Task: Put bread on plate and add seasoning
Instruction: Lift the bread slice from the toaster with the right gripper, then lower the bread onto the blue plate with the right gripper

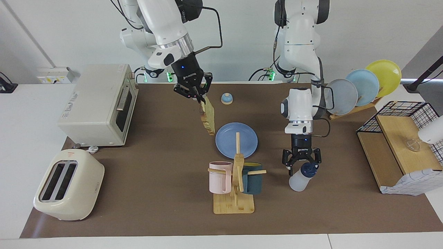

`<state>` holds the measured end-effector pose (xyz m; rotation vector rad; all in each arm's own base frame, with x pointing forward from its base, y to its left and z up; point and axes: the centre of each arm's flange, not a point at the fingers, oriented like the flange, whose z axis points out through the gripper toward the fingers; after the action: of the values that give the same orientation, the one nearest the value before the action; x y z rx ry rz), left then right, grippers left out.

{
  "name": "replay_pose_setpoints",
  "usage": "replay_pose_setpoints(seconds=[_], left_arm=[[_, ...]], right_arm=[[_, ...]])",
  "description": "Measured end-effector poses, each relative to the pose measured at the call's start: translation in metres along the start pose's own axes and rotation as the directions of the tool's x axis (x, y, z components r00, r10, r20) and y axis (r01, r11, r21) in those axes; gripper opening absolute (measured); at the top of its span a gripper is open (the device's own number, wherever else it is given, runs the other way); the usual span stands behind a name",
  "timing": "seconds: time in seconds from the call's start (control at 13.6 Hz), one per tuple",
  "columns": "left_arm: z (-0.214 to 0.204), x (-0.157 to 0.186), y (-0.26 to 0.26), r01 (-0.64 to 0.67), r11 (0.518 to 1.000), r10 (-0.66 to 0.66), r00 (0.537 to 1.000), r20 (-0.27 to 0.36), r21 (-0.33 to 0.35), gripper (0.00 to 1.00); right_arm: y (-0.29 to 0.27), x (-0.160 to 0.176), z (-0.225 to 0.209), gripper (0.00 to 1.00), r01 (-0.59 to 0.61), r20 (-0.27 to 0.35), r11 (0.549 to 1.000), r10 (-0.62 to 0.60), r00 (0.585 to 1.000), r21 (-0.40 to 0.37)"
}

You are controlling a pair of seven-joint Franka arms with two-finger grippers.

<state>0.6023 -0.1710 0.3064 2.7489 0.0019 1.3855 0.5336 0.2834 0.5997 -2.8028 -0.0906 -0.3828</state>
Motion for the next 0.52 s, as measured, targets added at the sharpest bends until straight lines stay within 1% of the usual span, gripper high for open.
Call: replay_pose_setpoints(seconds=[0.07,0.29,0.37,0.52], left_arm=[[0.002,-0.001,-0.001,-0.002,1.0,0.002,1.0,0.0,0.003,1.0],[0.008,-0.006,-0.003,-0.008,1.0,0.008,1.0,0.009,0.012,1.0],[0.01,-0.008,-0.002,-0.01,1.0,0.01,1.0,0.01,0.013,1.0],[0.012,-0.008,-0.003,-0.009,1.0,0.009,1.0,0.011,0.015,1.0]], right_arm=[[-0.012,-0.011,0.014,0.07,-0.01,0.0,1.0,0.01,1.0,0.008],[-0.052,-0.042,0.07,0.07,-0.048,-0.034,0.997,0.051,0.998,0.06],[-0.062,-0.05,0.091,0.07,-0.053,-0.036,0.996,0.056,0.998,0.073],[-0.068,-0.056,0.126,0.07,-0.057,-0.027,0.995,0.059,0.998,0.08]])
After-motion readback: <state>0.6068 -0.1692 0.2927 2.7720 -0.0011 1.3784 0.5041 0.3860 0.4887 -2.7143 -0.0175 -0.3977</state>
